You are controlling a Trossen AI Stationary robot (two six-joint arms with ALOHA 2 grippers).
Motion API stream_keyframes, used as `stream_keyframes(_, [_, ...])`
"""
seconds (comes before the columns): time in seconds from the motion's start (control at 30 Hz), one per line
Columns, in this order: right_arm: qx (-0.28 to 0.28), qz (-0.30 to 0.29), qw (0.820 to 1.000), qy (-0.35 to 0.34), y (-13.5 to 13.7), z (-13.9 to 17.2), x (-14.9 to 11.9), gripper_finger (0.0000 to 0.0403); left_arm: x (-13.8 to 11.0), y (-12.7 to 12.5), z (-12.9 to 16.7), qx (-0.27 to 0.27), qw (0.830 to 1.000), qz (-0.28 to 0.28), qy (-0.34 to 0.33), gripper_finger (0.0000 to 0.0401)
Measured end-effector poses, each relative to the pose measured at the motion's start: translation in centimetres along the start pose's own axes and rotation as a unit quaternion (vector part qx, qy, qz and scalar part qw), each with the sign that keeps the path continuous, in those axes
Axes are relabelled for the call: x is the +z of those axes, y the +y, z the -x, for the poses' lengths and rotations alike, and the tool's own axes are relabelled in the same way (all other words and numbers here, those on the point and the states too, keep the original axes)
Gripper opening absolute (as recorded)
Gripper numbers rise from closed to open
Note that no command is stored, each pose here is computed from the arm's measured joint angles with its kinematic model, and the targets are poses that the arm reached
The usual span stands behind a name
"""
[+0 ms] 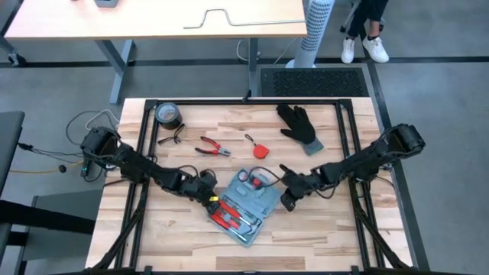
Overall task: Prefit tool cases
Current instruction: Adjust the gray prefit tool case
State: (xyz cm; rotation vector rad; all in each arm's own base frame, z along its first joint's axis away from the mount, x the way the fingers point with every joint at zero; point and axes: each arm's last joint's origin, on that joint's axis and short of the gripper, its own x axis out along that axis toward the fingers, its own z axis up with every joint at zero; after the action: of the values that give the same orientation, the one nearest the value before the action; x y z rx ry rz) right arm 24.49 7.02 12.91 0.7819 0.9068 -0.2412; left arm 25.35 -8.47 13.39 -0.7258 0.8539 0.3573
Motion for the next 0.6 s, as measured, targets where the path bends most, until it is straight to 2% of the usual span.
stream_keyframes(0.2, [0.009,0.017,0.999,-0.029,-1.6,0.0,3.1,0.0002,-1.8,-1.7,0.6,-0.037,0.998,0.044,-0.021,0.0037])
stream_keyframes(0.37, [0.023,0.003,0.999,-0.039,-3.0,0.3,5.2,0.0002,-2.2,-2.4,0.9,-0.051,0.996,0.057,-0.036,0.0036])
stream_keyframes(0.5, [0.031,-0.003,0.998,-0.055,-3.2,1.1,6.0,0.0007,-1.1,-3.4,1.6,-0.062,0.996,0.032,-0.059,0.0020])
stream_keyframes(0.6, [0.042,-0.007,0.997,-0.067,-2.9,1.8,6.3,0.0010,0.1,-3.7,1.8,-0.044,0.997,-0.011,-0.070,0.0005])
